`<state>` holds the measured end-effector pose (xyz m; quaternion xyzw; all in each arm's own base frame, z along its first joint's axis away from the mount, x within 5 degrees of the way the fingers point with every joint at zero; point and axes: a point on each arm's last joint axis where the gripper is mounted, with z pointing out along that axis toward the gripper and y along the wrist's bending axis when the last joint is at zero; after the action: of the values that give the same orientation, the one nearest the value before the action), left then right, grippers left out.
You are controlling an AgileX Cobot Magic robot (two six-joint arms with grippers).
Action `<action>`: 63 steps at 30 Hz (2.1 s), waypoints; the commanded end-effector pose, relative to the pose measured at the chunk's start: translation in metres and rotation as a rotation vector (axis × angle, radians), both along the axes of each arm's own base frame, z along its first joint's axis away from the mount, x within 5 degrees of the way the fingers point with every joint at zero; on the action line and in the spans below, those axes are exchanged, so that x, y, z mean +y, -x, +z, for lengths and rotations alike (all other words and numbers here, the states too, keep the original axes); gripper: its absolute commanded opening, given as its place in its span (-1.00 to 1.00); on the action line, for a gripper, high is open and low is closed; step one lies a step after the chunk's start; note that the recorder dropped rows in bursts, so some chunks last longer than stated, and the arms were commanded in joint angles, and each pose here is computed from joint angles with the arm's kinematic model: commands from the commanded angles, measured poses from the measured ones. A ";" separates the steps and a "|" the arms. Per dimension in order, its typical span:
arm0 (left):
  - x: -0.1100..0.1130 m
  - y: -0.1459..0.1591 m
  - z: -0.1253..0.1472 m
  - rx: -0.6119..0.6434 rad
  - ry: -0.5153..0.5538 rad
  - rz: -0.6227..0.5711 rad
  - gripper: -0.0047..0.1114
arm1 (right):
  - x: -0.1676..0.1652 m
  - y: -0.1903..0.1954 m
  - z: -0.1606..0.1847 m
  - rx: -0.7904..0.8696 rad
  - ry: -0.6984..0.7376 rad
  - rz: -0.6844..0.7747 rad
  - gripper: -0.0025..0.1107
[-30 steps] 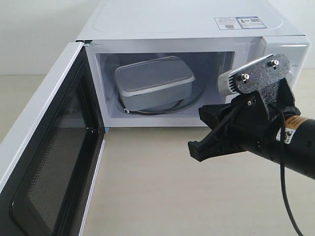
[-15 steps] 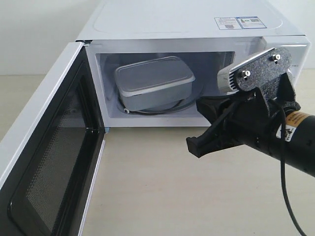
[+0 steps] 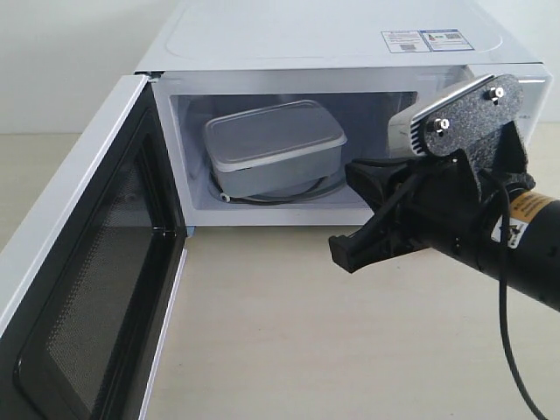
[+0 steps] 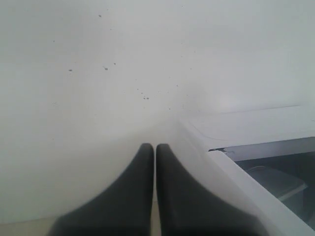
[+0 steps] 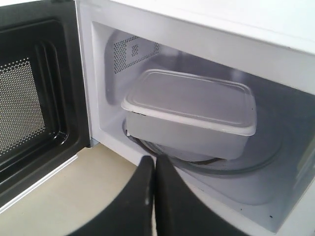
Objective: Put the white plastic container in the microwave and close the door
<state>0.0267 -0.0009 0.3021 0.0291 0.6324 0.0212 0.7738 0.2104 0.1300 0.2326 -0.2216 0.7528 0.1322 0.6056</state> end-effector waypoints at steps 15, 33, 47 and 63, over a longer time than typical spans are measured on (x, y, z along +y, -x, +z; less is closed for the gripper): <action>0.000 0.002 0.005 -0.043 -0.004 0.004 -0.85 | -0.001 0.000 0.002 -0.013 -0.011 -0.003 -0.96; 0.000 -0.028 -0.082 0.105 0.071 -0.002 -0.85 | -0.001 -0.001 0.007 -0.067 -0.034 -0.009 -0.96; 0.000 -0.030 -0.096 0.196 0.081 0.002 -0.85 | -0.002 -0.001 0.008 -0.068 -0.046 -0.017 -0.96; 0.000 -0.030 -0.096 0.194 0.081 0.002 -0.85 | -0.005 0.004 0.017 -0.077 -0.068 -0.018 -0.96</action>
<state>0.0564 -0.0006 0.2075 0.0027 0.7025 -0.0051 0.7117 0.2107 0.1289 0.2410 -0.2042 0.7338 0.1406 0.6325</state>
